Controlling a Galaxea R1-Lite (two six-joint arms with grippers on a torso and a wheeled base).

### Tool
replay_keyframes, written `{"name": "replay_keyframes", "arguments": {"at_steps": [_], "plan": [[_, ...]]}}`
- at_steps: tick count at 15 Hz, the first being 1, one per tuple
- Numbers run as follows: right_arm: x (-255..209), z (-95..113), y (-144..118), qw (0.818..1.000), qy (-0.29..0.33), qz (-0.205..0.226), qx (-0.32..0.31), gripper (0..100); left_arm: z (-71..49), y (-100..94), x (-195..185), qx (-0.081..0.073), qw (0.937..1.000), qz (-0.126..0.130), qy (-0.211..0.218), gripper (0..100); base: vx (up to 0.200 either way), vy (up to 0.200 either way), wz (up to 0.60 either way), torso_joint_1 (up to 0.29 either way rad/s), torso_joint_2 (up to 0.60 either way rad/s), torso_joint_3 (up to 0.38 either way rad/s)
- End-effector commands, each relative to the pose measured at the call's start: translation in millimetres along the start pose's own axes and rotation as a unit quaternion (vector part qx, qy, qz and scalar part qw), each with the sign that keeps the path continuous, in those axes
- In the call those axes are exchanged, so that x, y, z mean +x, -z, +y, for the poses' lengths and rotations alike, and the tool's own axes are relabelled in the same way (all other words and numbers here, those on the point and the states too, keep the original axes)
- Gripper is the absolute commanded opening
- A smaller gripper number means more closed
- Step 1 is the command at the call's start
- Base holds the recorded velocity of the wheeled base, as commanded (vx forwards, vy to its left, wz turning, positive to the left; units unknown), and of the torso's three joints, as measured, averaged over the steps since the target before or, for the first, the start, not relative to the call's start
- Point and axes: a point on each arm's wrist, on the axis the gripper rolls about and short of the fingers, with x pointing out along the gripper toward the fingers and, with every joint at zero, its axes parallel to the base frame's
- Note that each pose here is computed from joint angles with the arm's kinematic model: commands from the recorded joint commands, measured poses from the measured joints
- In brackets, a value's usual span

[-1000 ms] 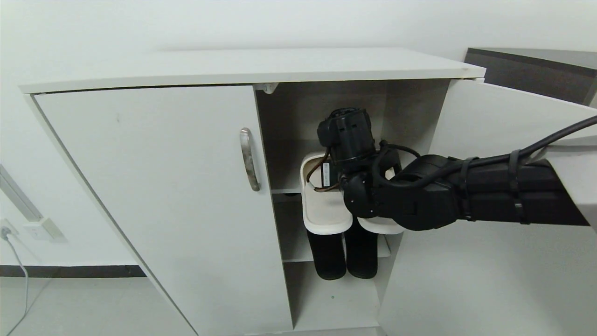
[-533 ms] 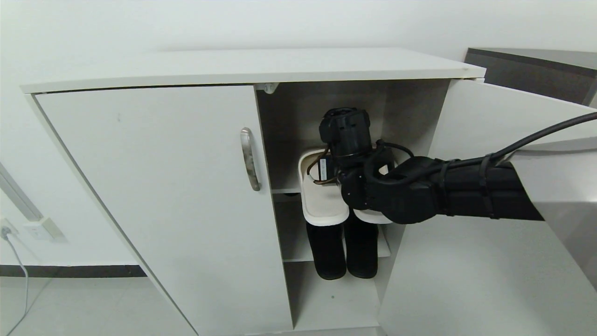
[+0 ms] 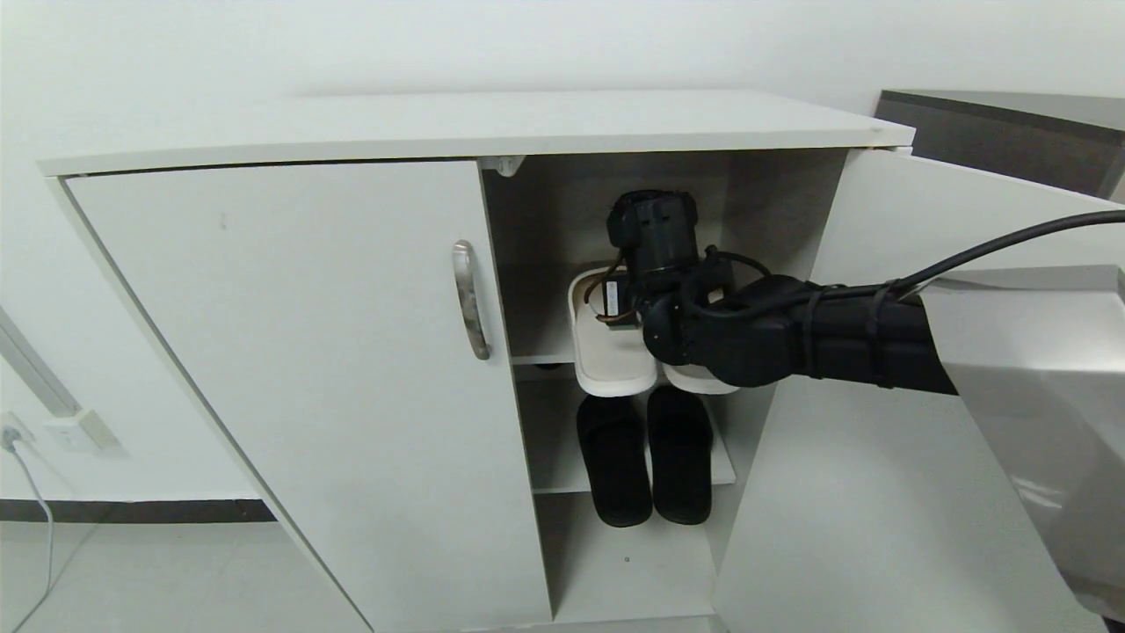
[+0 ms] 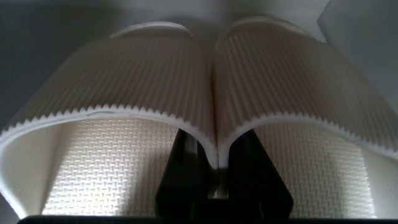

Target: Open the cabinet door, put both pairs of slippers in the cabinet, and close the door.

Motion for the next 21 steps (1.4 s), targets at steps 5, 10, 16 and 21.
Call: {"name": "replay_keyframes", "arguments": {"at_steps": [5,10,16,21], "plan": [[14.8,-7.2,5.8,1.000,0.010,0.008,0.001,0,0.0,-0.1,0.1,0.000,1.0000,0.000,0.000,0,0.000,0.000,0.00,0.000,0.00,0.000],[8.5,-7.3,-7.7,0.999,0.003,-0.021,0.024,0,0.0,-0.1,0.1,0.000,1.0000,0.000,0.000,0,0.000,0.000,0.00,0.000,0.00,0.000],[11.4,-5.7,-3.1,1.000,0.003,-0.018,0.023,0,0.0,-0.1,0.1,-0.001,1.0000,0.000,0.000,0,0.000,0.000,0.00,0.000,0.00,0.000],[15.1,-4.5,2.3,1.000,0.005,-0.012,0.025,0,0.0,-0.1,0.1,-0.001,1.0000,0.000,0.000,0,0.000,0.000,0.00,0.000,0.00,0.000]]}}
